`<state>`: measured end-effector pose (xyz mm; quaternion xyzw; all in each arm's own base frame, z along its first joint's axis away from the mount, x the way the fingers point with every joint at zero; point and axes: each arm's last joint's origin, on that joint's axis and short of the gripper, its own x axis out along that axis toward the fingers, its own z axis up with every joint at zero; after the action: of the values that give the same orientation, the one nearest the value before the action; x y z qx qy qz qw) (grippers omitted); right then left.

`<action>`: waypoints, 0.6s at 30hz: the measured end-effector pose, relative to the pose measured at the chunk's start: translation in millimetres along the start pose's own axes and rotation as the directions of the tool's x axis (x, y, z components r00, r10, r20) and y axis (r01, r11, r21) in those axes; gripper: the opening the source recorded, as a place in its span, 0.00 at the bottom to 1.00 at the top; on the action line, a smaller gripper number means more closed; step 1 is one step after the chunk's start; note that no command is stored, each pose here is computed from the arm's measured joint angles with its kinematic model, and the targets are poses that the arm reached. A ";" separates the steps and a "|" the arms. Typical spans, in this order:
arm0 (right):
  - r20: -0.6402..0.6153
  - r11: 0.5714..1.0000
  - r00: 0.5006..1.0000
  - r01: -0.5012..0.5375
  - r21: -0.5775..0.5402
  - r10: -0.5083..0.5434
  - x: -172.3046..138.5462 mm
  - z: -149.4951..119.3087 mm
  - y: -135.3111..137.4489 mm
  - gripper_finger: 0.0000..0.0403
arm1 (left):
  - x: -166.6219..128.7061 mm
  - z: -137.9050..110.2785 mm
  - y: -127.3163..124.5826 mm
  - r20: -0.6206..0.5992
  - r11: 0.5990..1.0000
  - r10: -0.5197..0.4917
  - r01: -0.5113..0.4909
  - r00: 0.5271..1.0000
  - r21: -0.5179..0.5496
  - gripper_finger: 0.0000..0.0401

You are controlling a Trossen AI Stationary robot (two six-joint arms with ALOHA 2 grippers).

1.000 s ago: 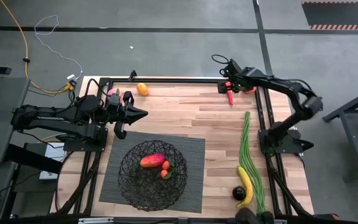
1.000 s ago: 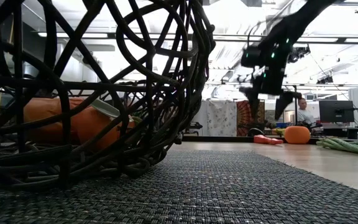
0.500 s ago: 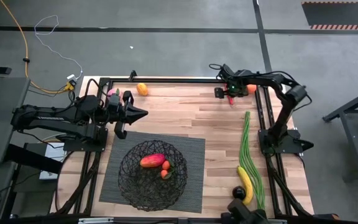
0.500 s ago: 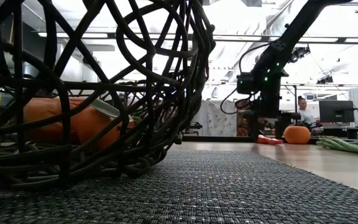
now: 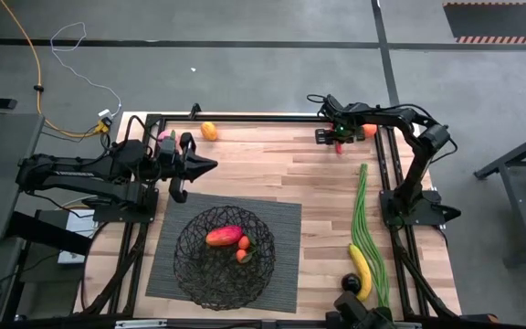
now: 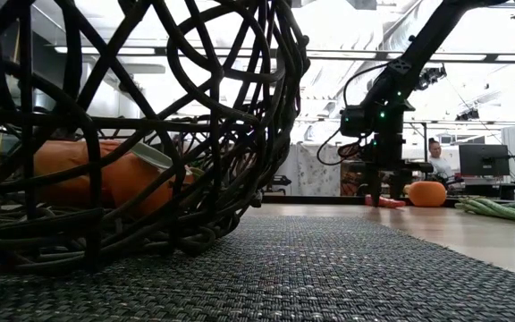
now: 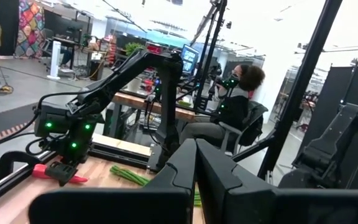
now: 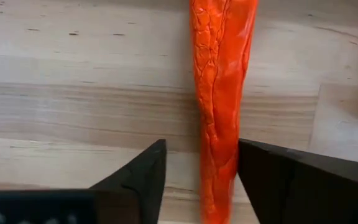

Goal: Build produce basket
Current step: Put the orange carrot into the black wire basket

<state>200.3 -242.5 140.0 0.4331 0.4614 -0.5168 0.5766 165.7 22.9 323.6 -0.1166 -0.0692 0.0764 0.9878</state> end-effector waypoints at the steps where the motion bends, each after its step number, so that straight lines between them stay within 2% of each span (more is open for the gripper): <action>1: 0.000 1.000 1.000 0.000 0.000 0.000 0.0 0.0 0.0 0.38 | 0.0 0.0 0.0 0.000 1.000 0.000 0.000 1.000 0.000 0.00; 18: -0.003 1.000 1.000 0.009 -0.001 -0.009 0.0 -0.4 -0.7 0.15 | 0.0 0.1 0.1 0.001 1.000 0.003 -0.003 1.000 -0.002 0.00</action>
<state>199.6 -242.1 139.9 0.4315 0.4644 -0.5186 0.5737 165.7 23.0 323.6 -0.1179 -0.0697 0.0781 0.9875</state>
